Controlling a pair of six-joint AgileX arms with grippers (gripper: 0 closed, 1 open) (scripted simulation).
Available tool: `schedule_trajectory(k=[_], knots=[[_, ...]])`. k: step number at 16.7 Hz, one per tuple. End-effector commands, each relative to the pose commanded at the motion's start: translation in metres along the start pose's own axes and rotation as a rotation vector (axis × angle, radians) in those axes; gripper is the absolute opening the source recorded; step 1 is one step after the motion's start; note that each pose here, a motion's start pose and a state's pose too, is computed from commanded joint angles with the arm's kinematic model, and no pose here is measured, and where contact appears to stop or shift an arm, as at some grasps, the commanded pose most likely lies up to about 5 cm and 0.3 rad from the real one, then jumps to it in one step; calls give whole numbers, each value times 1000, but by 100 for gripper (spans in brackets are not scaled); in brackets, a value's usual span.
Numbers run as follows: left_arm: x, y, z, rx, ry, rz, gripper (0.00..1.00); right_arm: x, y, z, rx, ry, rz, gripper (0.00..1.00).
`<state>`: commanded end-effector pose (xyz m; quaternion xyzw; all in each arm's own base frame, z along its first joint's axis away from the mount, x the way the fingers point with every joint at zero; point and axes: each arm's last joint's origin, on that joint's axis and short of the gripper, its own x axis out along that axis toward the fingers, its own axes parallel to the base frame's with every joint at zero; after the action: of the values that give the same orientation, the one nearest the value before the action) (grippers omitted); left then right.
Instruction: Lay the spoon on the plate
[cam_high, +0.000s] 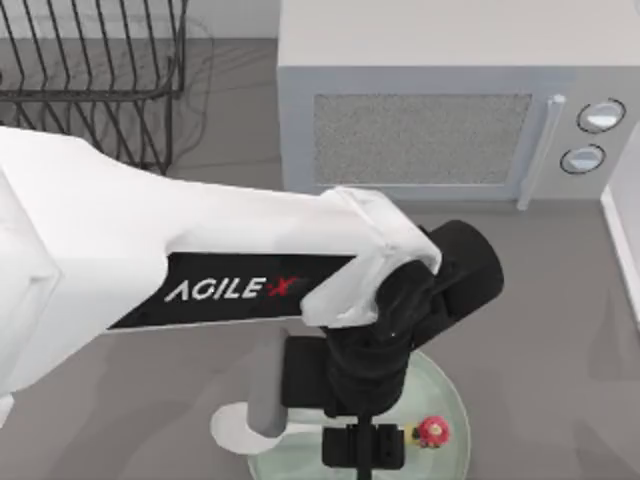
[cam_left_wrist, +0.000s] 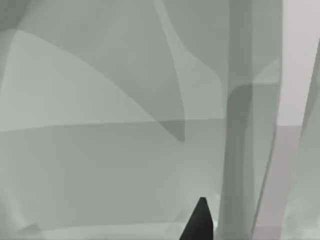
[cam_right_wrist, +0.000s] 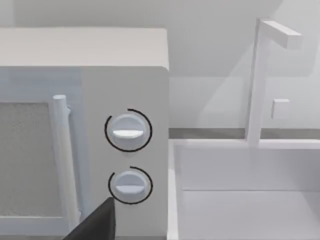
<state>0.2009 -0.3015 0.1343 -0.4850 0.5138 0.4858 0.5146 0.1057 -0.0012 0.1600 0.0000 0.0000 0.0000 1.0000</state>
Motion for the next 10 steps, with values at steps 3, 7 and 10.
schedule_trajectory(k=[3, 7, 10], knots=[[0, 0, 0, 0, 0, 0, 30, 0, 0, 0, 0, 0, 0, 100], [0, 0, 0, 0, 0, 0, 60, 0, 0, 0, 0, 0, 0, 100], [0, 0, 0, 0, 0, 0, 83, 0, 0, 0, 0, 0, 0, 100]])
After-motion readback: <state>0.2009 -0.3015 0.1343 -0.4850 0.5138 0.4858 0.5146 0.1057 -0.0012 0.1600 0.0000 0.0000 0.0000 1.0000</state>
